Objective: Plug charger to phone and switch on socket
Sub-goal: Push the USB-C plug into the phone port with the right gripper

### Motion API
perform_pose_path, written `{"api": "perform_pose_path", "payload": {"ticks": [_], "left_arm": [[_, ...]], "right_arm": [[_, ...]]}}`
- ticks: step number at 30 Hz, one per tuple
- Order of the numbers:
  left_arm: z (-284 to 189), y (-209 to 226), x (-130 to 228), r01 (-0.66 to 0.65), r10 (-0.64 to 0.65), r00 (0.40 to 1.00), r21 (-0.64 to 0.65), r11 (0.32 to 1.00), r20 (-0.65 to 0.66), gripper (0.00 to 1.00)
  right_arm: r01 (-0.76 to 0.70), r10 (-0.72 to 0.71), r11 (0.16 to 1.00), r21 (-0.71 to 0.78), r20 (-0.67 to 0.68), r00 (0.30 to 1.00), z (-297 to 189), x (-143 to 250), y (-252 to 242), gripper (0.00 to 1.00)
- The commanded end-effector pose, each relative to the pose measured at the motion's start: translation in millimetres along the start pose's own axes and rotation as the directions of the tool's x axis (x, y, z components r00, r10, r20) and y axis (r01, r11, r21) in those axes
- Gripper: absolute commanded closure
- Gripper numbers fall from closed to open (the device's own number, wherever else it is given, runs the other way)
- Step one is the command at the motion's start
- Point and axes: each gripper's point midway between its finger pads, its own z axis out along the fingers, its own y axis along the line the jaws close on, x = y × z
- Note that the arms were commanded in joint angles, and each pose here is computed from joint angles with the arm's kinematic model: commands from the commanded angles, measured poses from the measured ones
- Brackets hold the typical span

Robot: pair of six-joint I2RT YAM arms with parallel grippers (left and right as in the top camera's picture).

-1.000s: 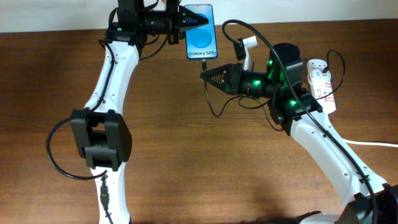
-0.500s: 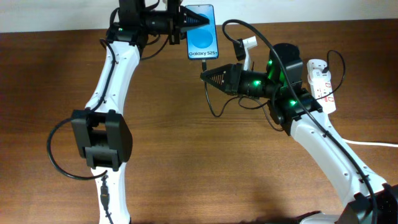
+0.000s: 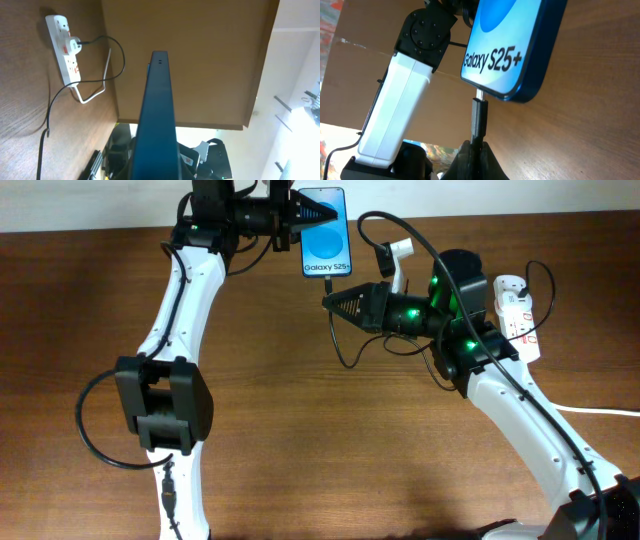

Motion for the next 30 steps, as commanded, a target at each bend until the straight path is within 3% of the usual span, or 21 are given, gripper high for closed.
{"api": "perform_pose_path", "payload": {"ticks": [1, 30], "left_arm": [[0.0, -24.9, 13.8, -0.070, 0.071, 0.997, 0.025, 0.997, -0.041, 1.00], [15.5, -28.0, 26.9, -0.095, 0.099, 0.990, 0.044, 0.994, -0.099, 1.00]], "right_arm": [[0.008, -0.008, 1.000, 0.002, 0.009, 1.000, -1.5, -3.0, -0.6, 0.96], [0.014, -0.014, 1.000, 0.001, 0.058, 0.998, -2.2, -13.9, 2.6, 0.96]]}}
